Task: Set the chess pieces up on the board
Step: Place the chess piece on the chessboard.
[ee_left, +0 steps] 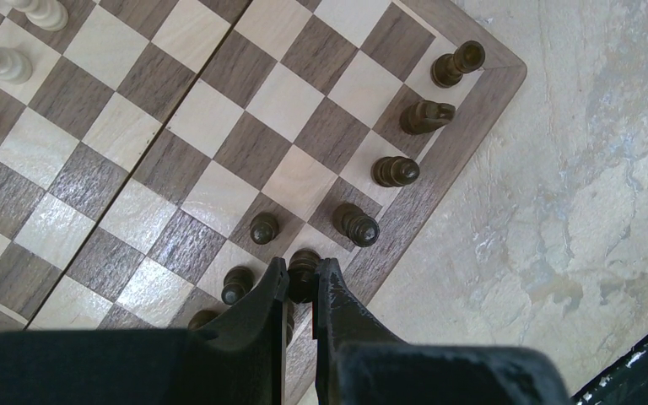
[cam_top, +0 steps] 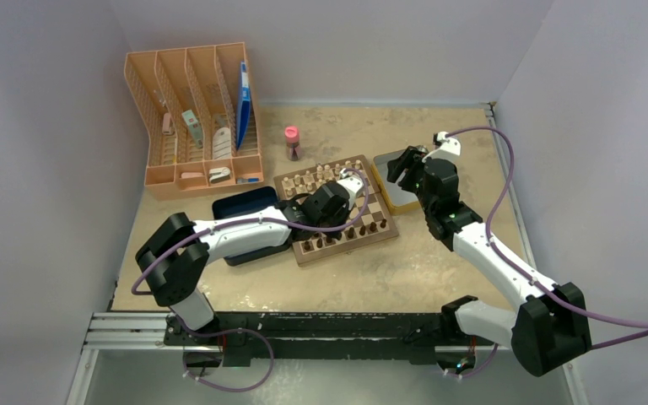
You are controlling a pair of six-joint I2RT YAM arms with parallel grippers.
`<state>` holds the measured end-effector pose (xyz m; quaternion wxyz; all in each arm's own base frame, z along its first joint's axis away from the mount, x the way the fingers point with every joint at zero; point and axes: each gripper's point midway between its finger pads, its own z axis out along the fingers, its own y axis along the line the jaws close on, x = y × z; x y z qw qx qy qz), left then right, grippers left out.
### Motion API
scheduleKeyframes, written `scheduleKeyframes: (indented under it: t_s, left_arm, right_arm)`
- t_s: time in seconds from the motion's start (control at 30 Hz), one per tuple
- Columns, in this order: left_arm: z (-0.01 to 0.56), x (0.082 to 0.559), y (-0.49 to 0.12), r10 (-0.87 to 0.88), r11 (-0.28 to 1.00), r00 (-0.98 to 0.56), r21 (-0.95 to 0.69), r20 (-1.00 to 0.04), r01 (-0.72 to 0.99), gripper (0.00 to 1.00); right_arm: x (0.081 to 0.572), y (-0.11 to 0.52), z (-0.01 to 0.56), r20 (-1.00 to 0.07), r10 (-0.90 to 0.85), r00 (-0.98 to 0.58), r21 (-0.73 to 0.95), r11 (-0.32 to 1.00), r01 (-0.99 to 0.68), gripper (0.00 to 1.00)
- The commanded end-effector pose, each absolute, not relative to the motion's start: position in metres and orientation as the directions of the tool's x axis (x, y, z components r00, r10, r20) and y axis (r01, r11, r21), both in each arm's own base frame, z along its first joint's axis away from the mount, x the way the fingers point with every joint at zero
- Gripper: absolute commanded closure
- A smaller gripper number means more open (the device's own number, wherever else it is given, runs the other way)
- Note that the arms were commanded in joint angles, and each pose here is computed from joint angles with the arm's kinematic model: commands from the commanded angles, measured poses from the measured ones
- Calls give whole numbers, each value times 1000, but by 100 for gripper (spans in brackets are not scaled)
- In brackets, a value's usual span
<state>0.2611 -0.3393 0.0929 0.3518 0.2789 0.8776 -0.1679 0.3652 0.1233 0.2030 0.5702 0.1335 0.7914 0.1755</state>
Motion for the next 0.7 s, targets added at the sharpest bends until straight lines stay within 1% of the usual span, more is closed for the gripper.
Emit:
scheduleKeyframes:
  t_s: [0.0,0.23,0.67]
  left_arm:
    - [108,264,-351,351,764,-548,-107,-759,637,93]
    - [106,263,-351,356,764,-545,-100,-759,638,92]
    - [97,262,-351,382,757,-539,-80,-751,649,86]
  right_arm:
    - [369,125,220,-867,419,-268,442,897,-26,31]
    - [369,126,219,-867,418,-272,442,896,-30,31]
    - [369,128,217,-866,414,-279,441,896,-39,31]
